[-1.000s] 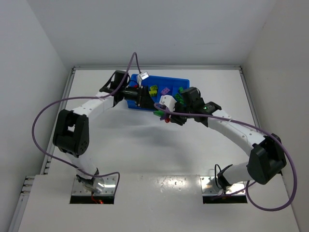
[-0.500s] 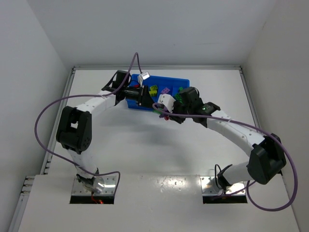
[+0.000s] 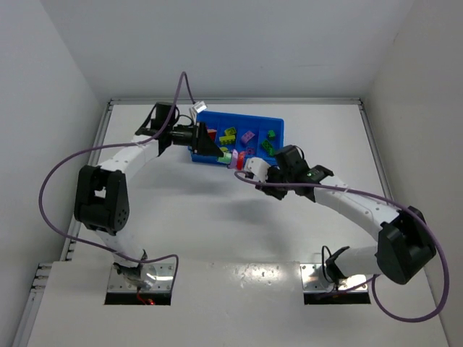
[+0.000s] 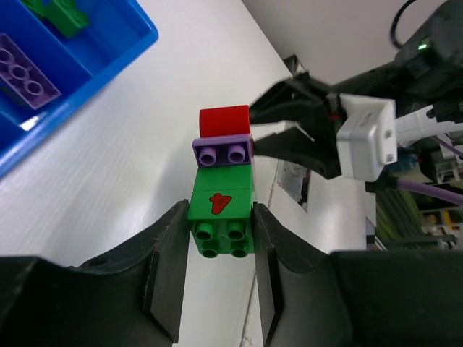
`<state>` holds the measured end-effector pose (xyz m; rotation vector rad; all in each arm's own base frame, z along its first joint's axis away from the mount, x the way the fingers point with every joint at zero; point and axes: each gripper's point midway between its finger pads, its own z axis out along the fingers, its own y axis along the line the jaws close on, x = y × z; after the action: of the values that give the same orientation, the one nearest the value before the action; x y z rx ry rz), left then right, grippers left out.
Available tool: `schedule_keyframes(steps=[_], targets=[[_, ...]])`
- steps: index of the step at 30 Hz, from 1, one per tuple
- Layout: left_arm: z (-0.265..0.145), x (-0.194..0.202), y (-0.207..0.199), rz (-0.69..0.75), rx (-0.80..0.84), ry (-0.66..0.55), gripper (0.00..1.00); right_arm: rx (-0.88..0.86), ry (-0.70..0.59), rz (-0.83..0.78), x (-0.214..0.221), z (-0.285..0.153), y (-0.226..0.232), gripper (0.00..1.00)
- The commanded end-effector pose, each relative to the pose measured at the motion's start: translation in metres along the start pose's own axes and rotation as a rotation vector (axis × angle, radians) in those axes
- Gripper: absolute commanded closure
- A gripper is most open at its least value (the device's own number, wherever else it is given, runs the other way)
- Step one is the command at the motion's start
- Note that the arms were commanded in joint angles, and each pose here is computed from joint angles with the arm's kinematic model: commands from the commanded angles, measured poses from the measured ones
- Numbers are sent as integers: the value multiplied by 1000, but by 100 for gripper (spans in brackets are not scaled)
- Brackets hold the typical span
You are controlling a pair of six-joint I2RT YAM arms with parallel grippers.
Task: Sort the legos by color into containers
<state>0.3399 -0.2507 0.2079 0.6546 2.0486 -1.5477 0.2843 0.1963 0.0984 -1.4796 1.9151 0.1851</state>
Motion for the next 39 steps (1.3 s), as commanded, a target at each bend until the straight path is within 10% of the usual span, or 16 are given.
schedule_keyframes(steps=[1, 9, 18, 24, 35, 38, 39], targets=[[-17, -10, -27, 117, 44, -28, 96, -194, -64, 35, -3, -9, 42, 100], [-24, -1, -25, 142, -2, -22, 96, -449, -167, 328, -24, -13, 61, 100], [-50, -7, -38, 279, -143, -101, 98, -197, -478, 832, -112, -10, -104, 100], [-66, -5, -33, 319, -252, -142, 98, 198, -355, 972, -72, 33, -208, 100], [-86, -11, -23, 307, -309, -184, 98, 132, -232, 1169, -10, 83, -214, 100], [-85, -16, -20, 306, -309, -183, 98, 104, -209, 1209, 6, 89, -205, 72], [-85, -16, -20, 306, -309, -183, 98, 107, -217, 1204, 3, 86, -207, 47]])
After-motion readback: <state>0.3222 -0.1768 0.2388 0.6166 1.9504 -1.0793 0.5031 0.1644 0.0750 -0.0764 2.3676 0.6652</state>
